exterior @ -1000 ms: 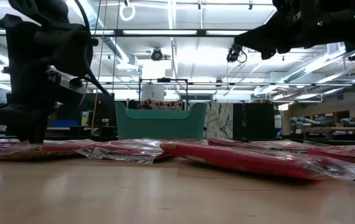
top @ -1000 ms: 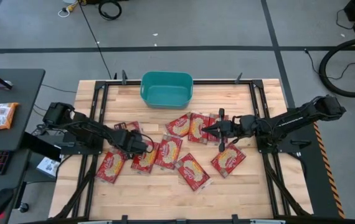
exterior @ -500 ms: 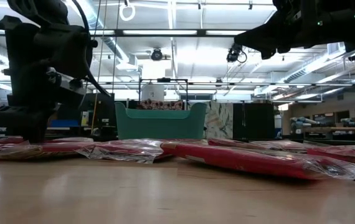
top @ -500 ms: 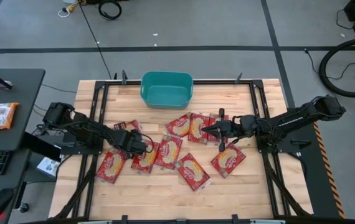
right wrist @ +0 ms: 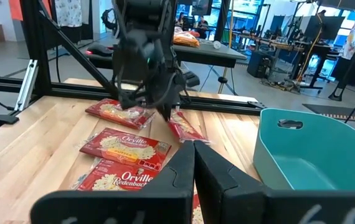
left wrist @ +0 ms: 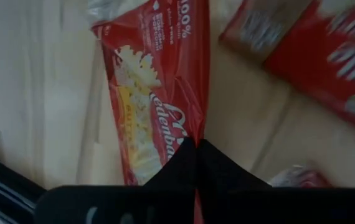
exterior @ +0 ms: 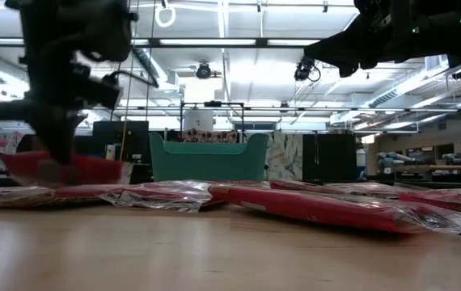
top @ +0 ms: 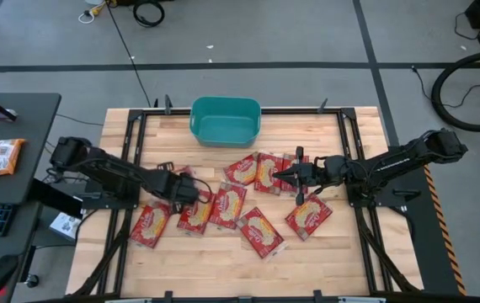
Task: Sort popcorn bags into baskets
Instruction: Put the popcorn bag into the green bin
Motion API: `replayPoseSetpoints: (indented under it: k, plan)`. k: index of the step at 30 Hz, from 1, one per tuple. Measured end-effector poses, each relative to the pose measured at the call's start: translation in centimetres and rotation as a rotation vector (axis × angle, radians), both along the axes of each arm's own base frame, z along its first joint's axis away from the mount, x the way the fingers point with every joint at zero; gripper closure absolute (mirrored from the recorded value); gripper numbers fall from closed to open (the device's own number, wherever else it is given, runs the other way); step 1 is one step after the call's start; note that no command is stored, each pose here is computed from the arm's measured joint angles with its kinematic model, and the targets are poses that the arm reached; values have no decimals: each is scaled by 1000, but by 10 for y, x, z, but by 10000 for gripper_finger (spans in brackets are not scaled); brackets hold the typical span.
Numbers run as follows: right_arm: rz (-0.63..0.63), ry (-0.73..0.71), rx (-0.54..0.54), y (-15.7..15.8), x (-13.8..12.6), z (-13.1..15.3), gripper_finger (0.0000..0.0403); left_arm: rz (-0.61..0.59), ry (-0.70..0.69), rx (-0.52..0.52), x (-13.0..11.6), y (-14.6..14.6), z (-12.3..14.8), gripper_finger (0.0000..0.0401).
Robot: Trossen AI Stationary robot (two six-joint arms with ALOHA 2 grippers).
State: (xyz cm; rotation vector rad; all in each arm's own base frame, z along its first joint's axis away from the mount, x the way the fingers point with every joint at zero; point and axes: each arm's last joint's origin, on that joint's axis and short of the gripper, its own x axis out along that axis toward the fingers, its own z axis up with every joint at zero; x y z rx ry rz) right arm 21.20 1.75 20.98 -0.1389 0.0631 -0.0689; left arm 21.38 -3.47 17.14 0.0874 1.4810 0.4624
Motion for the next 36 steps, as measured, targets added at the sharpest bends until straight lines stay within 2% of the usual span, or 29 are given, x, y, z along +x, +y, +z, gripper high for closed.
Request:
replayPoseSetpoints:
  k: [6, 11, 17, 23, 27, 36]
  plan:
    - [-55, -4, 35, -2, 0, 0, 389, -93, -70, 1, 23, 3, 37, 400]
    - [-70, -7, 64, -2, 0, 0, 389, -137, -153, 69, 42, 16, 68, 400]
    - [-72, 11, 122, -2, 0, -3, 389, -232, -268, 116, 62, 35, 90, 400]
    - [-68, 13, 174, 0, -1, -3, 389, -293, -350, 199, 78, 64, 95, 400]
    - [-52, 15, 174, 4, -1, -3, 389, -333, -347, 257, 90, 86, 91, 400]
    - [-70, 29, 167, 9, -2, -5, 389, -407, -193, 305, 126, 138, 76, 400]
